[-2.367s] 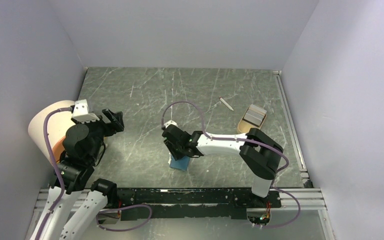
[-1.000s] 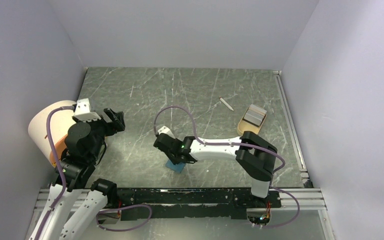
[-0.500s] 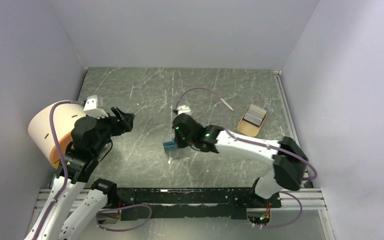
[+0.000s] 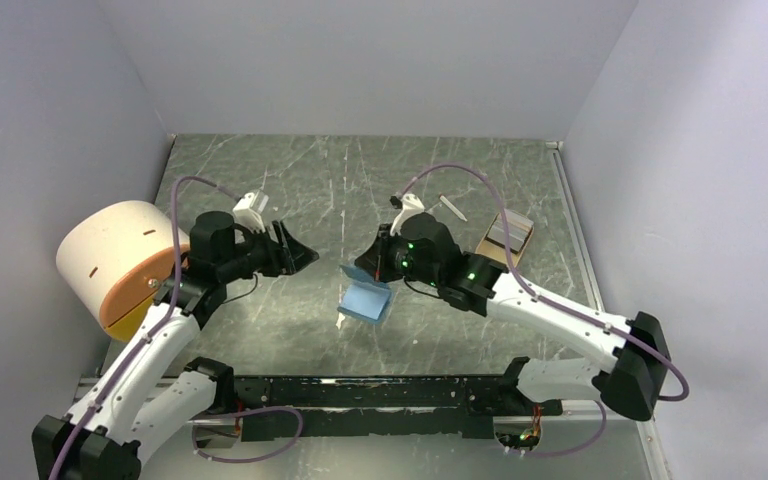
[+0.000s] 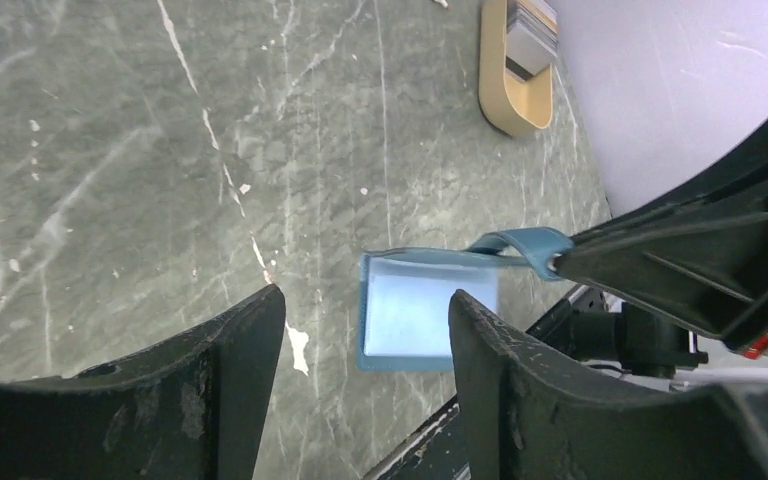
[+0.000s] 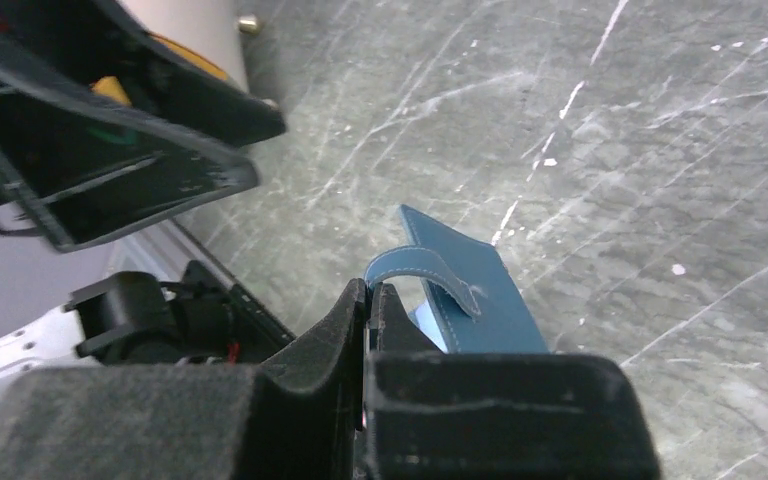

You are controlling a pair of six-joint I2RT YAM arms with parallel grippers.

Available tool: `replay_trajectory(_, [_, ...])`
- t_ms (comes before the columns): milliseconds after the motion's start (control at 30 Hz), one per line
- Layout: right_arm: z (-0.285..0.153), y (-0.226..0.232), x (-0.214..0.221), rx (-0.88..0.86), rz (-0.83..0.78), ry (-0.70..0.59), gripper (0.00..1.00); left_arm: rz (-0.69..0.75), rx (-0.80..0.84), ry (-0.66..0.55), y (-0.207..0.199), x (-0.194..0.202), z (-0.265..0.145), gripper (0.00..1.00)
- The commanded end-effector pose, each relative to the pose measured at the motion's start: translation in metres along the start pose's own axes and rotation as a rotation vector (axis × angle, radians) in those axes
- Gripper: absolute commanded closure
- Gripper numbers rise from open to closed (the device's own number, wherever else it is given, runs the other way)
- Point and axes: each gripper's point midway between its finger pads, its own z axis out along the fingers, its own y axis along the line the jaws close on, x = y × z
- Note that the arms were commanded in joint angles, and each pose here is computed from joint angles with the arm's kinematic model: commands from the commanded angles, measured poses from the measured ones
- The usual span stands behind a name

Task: Put the credit cards into the card holder
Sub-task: Pick up the card holder from the center of the board.

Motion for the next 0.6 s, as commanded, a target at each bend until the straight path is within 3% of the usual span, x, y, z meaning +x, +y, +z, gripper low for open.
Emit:
replay_trajectory(0, [-0.018,0.019,-0.014,-0.095,0.061,-0.046,1.0,0.095,0.167,-0.003,-0.025,-0.006,0.004,0.35])
replay_trajectory(133, [-0.025,0.018,-0.015,-0.084,0.069,-0.041,1.0,0.275,0.306,0.009,-0.035,0.008,0.004,0.4])
replay_trajectory(267, [-0.032,0.023,-0.021,-0.117,0.105,-0.067,1.0,0.462,0.269,-0.12,-0.031,-0.008,0.007,0.44])
replay_trajectory(367, [-0.036,0.03,-0.028,-0.154,0.144,-0.103,1.0,0.275,0.202,-0.18,-0.028,-0.023,0.012,0.4])
replay_trajectory(567, [-0.048,0.04,-0.05,-0.224,0.269,-0.213,1.0,-0.04,0.333,-0.026,-0.051,0.0,0.016,0.33])
